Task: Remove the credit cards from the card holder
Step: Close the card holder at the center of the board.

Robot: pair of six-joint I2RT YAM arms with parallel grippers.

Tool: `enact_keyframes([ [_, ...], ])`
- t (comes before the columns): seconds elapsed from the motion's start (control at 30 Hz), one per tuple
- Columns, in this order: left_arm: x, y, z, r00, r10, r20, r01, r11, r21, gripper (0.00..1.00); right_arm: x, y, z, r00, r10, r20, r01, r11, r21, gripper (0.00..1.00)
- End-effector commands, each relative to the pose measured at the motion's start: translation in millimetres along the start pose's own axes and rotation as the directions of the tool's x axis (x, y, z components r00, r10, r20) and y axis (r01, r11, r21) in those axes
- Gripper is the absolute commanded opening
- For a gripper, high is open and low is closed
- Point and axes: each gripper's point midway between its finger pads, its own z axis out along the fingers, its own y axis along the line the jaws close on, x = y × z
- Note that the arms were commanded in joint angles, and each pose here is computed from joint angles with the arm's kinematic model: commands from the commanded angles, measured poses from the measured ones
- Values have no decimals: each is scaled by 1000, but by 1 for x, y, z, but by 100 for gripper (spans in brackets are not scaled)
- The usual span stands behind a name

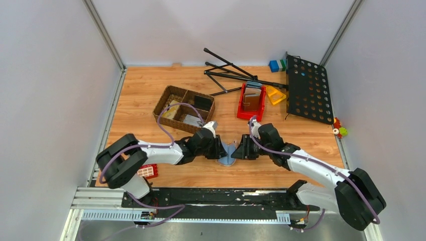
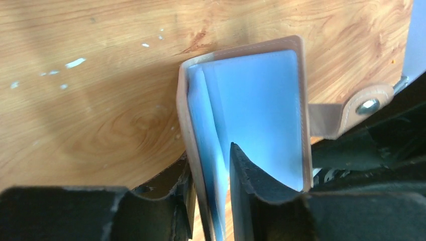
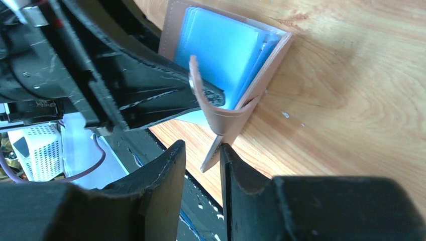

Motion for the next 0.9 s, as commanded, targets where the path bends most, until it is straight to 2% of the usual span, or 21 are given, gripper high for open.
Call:
enact_keyframes([
  [0.0, -4, 13, -24, 997, 73, 22, -71, 994, -88, 41, -14, 19, 8, 998, -43, 36, 46, 993, -105, 33],
  [0.07, -5, 16, -33, 996, 93, 16, -91, 990, -112, 55, -12, 22, 11, 999, -47, 20, 50, 991, -127, 33],
  [0.1, -6, 21, -37, 993, 115, 7, -113, 983, -146, 58, -13, 23, 12, 999, -50, 14, 51, 990, -131, 33],
  [0.3, -5, 32, -58, 986, 166, -23, -167, 963, -209, 58, -20, 29, 16, 997, -69, 17, 71, 989, -127, 33],
  [0.37, -5, 35, -61, 985, 169, -14, -169, 962, -213, 53, -20, 33, 19, 997, -76, 8, 77, 987, -140, 33],
  [0.4, -4, 37, -62, 985, 172, -12, -170, 961, -219, 48, -20, 36, 21, 997, -81, 3, 81, 986, -145, 34],
  [0.47, -3, 41, -60, 984, 180, -10, -178, 958, -225, 30, -20, 40, 26, 996, -89, -6, 87, 985, -151, 34],
  [0.53, 0, 42, -55, 983, 185, -23, -185, 960, -212, 22, -19, 44, 31, 995, -95, -19, 91, 983, -158, 34],
  [0.67, 6, 44, -45, 980, 188, -59, -196, 958, -210, 19, -24, 43, 30, 995, -96, -17, 93, 989, -115, 38],
  [0.87, 12, 54, -38, 980, 184, -80, -198, 952, -234, 16, -32, 0, 2, 992, -129, 12, 125, 974, 191, 61],
])
